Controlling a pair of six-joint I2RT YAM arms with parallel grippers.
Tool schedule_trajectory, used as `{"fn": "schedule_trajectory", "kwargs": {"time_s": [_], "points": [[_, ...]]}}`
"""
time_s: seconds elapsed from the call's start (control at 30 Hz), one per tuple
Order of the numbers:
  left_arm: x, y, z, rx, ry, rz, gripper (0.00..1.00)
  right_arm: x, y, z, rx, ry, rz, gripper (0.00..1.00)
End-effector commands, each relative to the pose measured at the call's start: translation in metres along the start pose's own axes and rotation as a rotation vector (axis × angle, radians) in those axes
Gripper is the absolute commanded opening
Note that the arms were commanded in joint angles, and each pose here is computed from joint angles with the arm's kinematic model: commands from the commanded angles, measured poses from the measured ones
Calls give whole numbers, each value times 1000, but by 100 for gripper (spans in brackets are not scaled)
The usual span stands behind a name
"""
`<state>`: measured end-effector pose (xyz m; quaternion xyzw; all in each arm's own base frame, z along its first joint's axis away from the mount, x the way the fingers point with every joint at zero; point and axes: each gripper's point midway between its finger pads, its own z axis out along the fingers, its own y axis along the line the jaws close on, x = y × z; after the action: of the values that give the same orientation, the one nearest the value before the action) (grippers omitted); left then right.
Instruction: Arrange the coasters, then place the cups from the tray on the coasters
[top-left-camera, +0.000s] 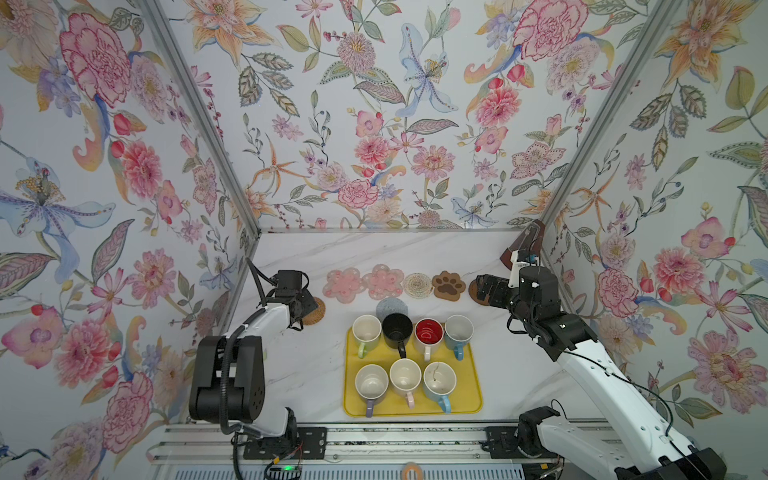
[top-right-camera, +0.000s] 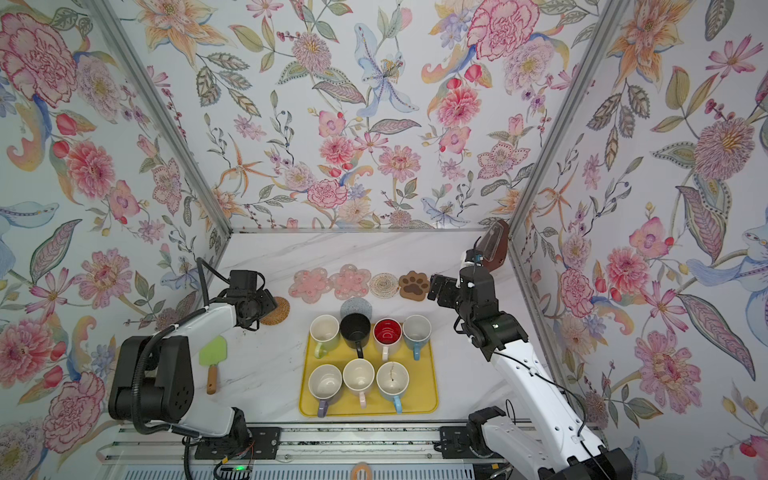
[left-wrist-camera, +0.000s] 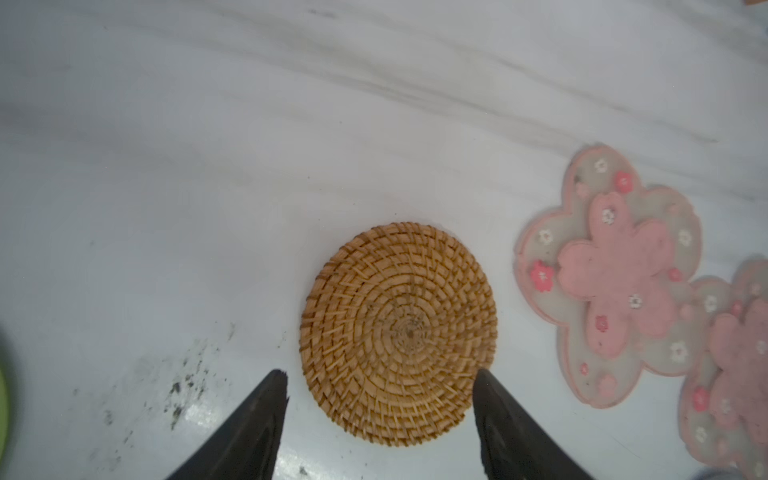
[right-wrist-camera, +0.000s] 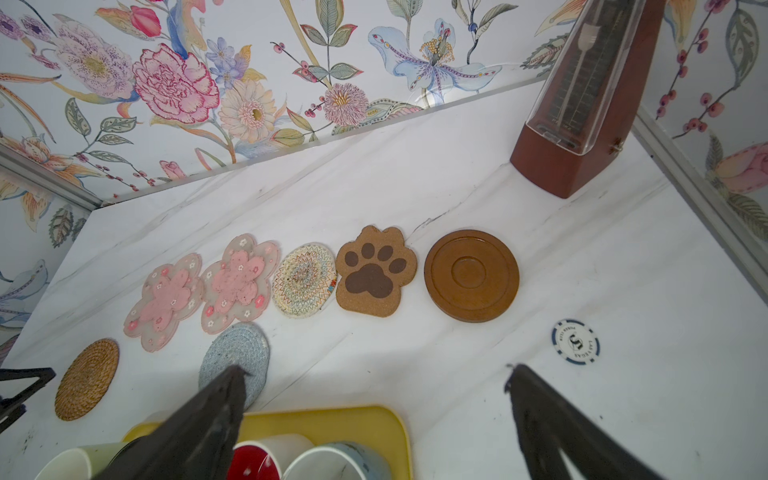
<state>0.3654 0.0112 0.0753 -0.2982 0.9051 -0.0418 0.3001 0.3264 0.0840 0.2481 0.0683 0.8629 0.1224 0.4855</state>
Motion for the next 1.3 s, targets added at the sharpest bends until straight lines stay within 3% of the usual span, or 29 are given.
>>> {"fn": "schedule_trajectory", "kwargs": {"time_s": [0.0,0.23,0.63,1.27], "points": [[19,6,-9,8,43,15,73,10,-3,4,5,27,14,99],[43,-3,-6,24,65,27,73,11,-2,4,-3,30,24,99],[55,-12,31,-11,130,44,73,10,-4,-4,2,20,31,99],[40,3,61,-62,157,-19,72,6,-10,-12,21,0,19,99]]}}
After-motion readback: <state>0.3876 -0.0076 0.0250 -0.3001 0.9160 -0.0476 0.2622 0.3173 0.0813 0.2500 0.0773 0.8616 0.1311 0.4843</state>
